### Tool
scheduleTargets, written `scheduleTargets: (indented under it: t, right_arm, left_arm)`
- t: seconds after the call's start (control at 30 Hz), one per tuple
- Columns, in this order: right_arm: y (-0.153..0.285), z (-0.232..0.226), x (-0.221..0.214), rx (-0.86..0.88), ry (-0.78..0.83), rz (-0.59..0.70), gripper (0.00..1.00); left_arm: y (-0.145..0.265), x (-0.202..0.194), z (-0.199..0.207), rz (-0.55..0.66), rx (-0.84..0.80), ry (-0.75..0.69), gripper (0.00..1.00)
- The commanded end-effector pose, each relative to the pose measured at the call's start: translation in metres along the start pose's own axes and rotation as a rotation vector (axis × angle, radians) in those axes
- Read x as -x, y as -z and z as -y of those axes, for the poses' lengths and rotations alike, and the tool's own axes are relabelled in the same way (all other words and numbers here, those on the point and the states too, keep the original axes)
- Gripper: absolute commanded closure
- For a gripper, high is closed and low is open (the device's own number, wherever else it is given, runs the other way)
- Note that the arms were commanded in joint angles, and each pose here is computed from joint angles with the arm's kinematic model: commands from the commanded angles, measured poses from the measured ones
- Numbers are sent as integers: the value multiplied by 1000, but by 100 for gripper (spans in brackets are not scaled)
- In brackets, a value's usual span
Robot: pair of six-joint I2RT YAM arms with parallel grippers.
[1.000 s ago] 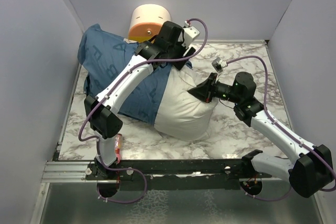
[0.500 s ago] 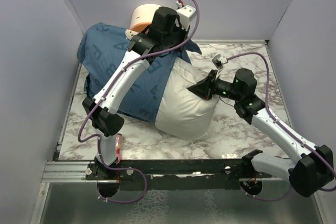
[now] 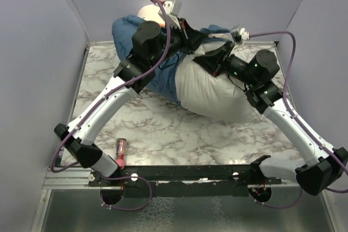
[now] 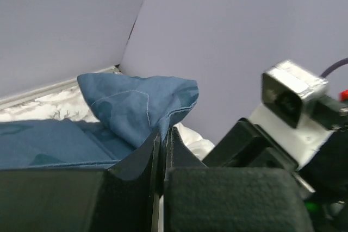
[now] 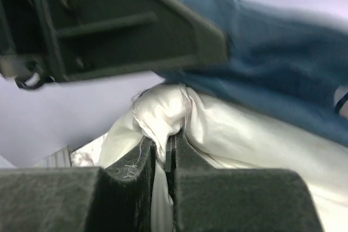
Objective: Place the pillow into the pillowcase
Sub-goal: Stuff the pillow into the pillowcase.
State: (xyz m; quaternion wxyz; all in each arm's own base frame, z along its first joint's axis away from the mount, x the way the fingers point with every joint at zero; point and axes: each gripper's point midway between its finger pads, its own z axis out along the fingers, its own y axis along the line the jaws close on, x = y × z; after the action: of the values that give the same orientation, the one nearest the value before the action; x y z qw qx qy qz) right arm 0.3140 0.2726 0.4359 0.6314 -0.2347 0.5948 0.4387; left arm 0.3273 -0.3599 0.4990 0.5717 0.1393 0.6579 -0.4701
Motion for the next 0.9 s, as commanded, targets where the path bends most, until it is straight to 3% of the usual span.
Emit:
scheduleTargets:
  t: [0.0,0.17,0.23,0.33,0.5,0.57,0.63,0.73,0.87]
  right_arm:
    - [15,48,-118,-153,-92,-197,99]
    - [70,51,-213,-199,-135,-458,96]
    - [85,34,-222,-132,-135,-503,89]
    - [97,-1,-202,13,-122,-460,77]
    - [110,-50,-114,122,-44,-265,50]
    - [116,-57,-73,77,-5,-178,37]
    - [124,-42,-45,-81,32,-126,23]
    - [144,1,-47,-357,67,-184,6]
    - [154,15,-86,-423,2,-303,4]
  left_arm:
    - [59,40,94,185,-296,124,100]
    - [67,-59,25,43,-104,231,100]
    - [75,-99,8,-13,-73,312,100]
    - [87,-133,-6,-50,-43,413,100]
    - [100,-136,-15,-51,8,393,100]
    - [102,-136,-15,-59,13,381,100]
    - [103,-136,-14,-71,12,381,100]
    - [105,-134,-9,-75,-5,382,100]
    - [106,-125,-3,-67,-26,371,100]
